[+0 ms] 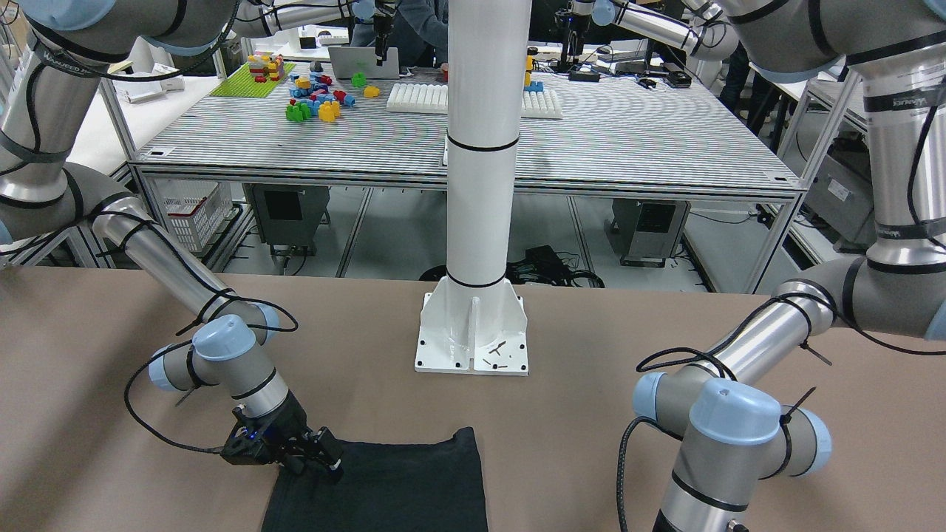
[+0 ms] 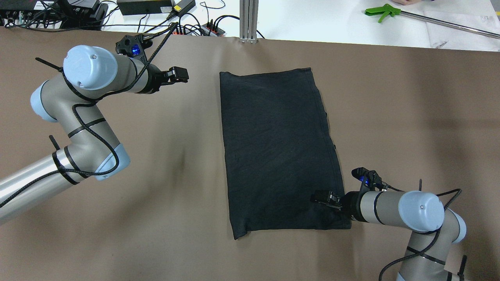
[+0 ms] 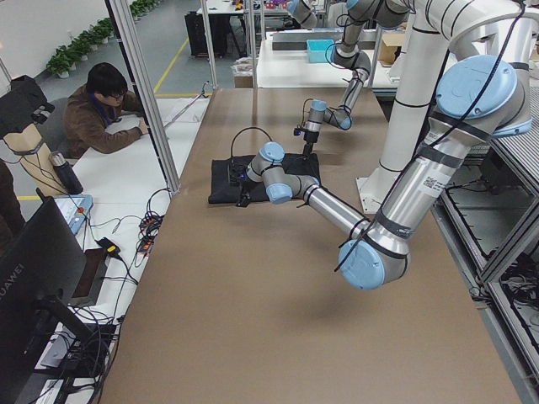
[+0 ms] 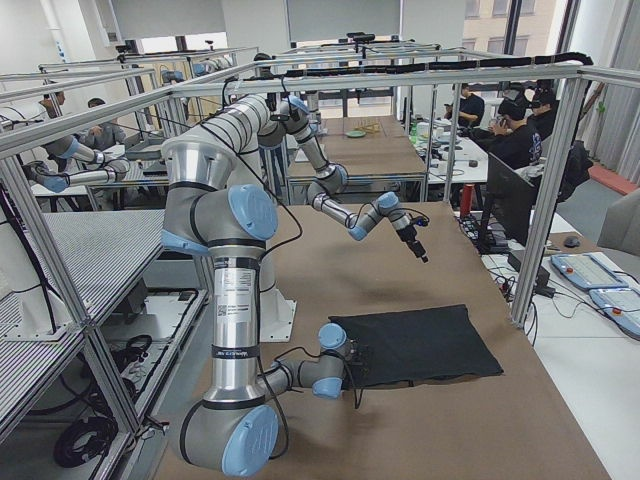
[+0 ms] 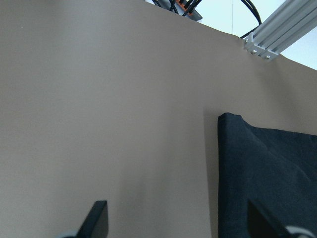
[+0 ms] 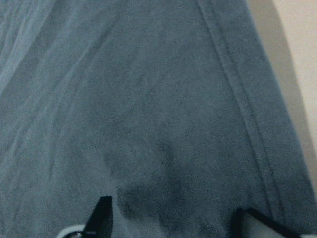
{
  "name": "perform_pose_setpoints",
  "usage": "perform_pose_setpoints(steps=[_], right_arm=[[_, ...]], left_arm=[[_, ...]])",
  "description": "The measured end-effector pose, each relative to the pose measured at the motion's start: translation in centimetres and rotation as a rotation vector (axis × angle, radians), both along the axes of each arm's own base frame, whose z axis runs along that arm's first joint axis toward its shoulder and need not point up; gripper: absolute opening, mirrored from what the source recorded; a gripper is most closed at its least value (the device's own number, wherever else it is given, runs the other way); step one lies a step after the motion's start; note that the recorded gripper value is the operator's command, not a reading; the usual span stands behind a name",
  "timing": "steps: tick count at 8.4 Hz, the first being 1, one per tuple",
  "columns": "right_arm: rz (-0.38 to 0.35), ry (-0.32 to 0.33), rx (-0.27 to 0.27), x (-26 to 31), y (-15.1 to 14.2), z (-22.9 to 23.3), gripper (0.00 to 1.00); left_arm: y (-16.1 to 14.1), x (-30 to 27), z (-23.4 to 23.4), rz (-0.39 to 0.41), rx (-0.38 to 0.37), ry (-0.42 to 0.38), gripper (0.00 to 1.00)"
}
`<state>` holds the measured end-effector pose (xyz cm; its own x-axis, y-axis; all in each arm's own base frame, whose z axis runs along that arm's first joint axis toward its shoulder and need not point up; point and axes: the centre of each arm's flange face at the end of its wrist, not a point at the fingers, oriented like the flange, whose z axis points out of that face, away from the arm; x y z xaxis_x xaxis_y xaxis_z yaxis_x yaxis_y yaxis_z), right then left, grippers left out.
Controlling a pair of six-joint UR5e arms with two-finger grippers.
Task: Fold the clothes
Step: 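Move the right gripper to the shirt corner nearest the robot, then bring the left gripper to the other near corner and grasp both near corners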
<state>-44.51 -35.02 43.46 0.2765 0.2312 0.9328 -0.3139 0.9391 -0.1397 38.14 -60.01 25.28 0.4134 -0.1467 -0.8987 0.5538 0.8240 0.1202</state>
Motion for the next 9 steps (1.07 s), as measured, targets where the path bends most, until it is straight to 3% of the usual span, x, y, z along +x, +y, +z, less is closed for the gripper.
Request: perform_pose_setpoints(steps=[1,5,9], right_arm=[[0.005,-0.005,-0.009,-0.7,0.3,-0.5,0.0],[0.026,-0.04,-0.073,-2.4,0.1,-5.0,0.0],[0.031,-0.037,-0.095,-1.6,0.6,-9.3,0.0]], left_arm=[[0.0,0.0,0.1,0.0,0.0,-0.001,1.0],[-0.1,0.1,0.2,0.0,-0.002,-0.005,1.0],[-0.1,-0.1,0.2,0.014,0.009,-0.01,1.0]])
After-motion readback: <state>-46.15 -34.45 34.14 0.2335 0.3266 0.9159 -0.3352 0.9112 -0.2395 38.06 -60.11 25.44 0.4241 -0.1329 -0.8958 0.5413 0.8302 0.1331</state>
